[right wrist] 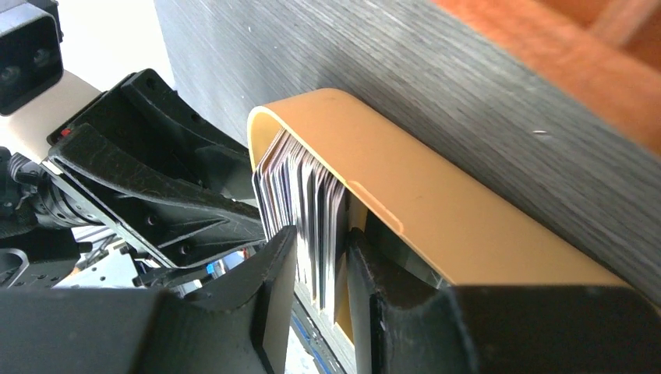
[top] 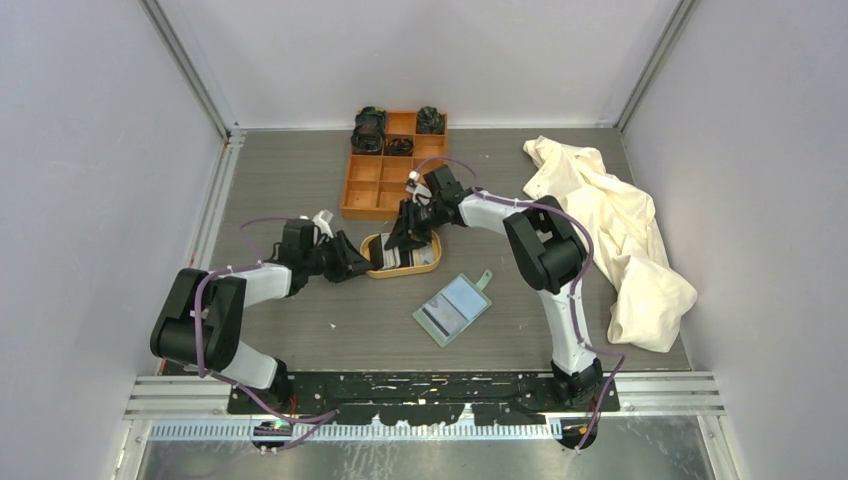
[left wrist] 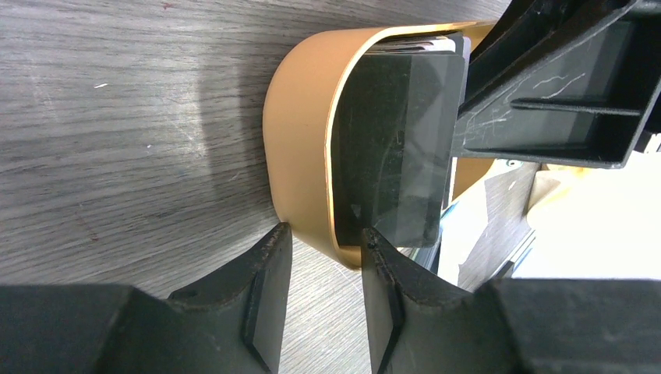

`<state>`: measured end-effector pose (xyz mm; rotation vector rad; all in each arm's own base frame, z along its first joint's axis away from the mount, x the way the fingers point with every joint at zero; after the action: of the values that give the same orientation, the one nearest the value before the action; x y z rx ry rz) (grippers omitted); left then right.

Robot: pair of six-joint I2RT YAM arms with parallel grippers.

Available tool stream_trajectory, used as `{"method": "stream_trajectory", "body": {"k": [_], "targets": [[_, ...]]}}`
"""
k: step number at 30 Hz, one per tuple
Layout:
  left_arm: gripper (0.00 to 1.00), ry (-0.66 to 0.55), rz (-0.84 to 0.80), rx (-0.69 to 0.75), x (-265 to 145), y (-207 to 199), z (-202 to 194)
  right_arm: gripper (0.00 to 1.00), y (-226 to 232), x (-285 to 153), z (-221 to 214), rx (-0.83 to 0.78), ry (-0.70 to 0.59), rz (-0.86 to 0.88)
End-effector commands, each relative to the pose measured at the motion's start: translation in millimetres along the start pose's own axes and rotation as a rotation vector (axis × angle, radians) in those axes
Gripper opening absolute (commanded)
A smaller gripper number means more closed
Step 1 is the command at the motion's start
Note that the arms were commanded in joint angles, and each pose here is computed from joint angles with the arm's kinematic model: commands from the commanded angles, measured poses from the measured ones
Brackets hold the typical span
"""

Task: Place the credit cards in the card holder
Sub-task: Pick up the credit card from the storage box.

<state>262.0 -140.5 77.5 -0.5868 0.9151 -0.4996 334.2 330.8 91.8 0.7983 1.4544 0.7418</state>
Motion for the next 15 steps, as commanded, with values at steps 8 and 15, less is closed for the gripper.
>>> {"method": "stream_trajectory", "body": {"k": [8,15], "targets": [[0.38,-0.068,-0.09,0.063,-5,-22,20,0.34,25,-27,8,-0.049,-0.038,0.082],[0.38,-0.066,-0.092,0.064,-6,-22,19,0.31,20,-32,9,-0.038,-0.043,0.079]]}}
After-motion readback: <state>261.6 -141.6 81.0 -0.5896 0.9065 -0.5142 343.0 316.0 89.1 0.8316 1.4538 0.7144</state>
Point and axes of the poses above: each gripper's point midway between its finger pads, its own x axis out along the fingers, its own y axis along the line the jaws close on, z = x × y, the point moved 6 cm from there along -x, back along the fingers, and after that the axes turned 11 degrees about x, right-handed, at the moved point
